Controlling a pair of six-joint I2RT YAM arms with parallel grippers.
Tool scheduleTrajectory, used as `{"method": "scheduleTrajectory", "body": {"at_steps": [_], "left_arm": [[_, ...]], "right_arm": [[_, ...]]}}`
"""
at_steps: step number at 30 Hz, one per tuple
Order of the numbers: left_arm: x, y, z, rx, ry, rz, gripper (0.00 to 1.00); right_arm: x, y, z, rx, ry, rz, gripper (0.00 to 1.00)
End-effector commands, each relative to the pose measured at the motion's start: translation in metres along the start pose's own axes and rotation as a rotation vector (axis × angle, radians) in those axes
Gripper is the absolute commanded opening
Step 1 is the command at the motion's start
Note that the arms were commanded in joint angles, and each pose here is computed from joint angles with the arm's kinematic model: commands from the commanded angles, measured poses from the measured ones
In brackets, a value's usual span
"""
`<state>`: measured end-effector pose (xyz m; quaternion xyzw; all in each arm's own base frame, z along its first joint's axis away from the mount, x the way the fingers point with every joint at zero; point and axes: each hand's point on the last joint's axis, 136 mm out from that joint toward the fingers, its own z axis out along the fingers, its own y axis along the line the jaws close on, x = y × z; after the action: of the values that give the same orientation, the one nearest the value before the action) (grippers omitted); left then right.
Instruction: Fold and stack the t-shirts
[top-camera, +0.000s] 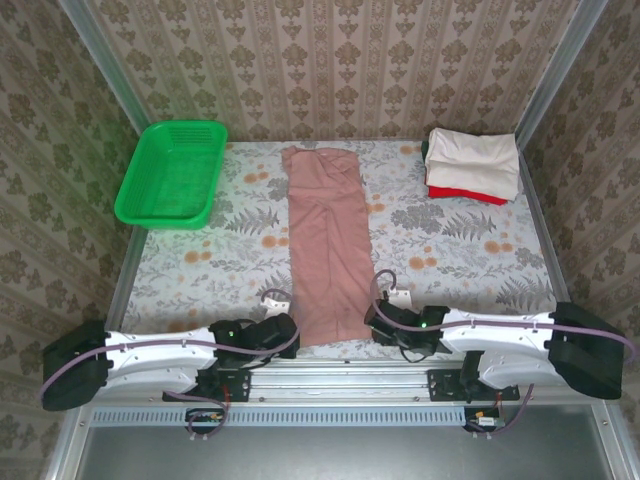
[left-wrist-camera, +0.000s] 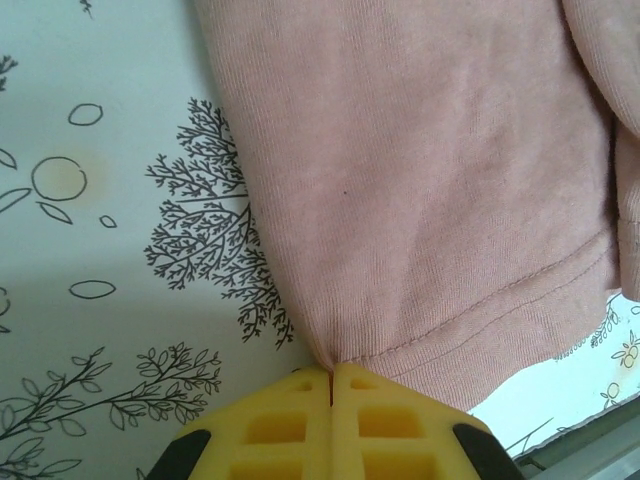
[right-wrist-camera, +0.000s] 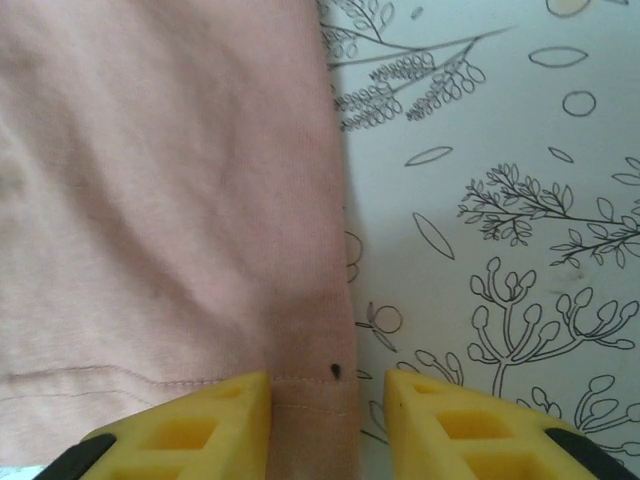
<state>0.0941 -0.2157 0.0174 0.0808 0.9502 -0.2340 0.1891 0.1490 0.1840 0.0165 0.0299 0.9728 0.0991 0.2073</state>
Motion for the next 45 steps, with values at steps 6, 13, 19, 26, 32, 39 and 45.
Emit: {"method": "scheduleTrajectory", "body": {"at_steps": [6, 13, 19, 26, 32, 39, 45], "left_arm": [[0.012, 0.014, -0.003, -0.028, 0.037, -0.008, 0.00], [-0.010, -0.004, -0.022, 0.014, -0.018, 0.028, 0.00], [-0.053, -0.019, -0.046, 0.025, -0.097, 0.047, 0.00], [-0.130, -0.012, -0.069, 0.032, -0.203, -0.025, 0.00], [-0.200, -0.006, -0.061, 0.030, -0.219, -0.031, 0.00], [-0.268, 0.005, -0.023, 0.012, -0.156, -0.028, 0.00], [-0.312, 0.029, 0.013, 0.027, -0.085, -0.078, 0.00]], "right_arm": [[0.010, -0.004, 0.012, 0.046, 0.037, -0.005, 0.22], [-0.020, 0.037, -0.014, -0.106, -0.044, -0.019, 0.04], [-0.062, 0.053, -0.047, -0.103, -0.149, -0.024, 0.00], [-0.126, 0.049, -0.058, -0.084, -0.200, 0.032, 0.00], [-0.186, 0.051, -0.046, -0.077, -0.201, 0.055, 0.00], [-0.244, 0.059, -0.003, -0.079, -0.140, 0.043, 0.00], [-0.282, 0.061, 0.035, -0.095, -0.074, 0.047, 0.00]]}}
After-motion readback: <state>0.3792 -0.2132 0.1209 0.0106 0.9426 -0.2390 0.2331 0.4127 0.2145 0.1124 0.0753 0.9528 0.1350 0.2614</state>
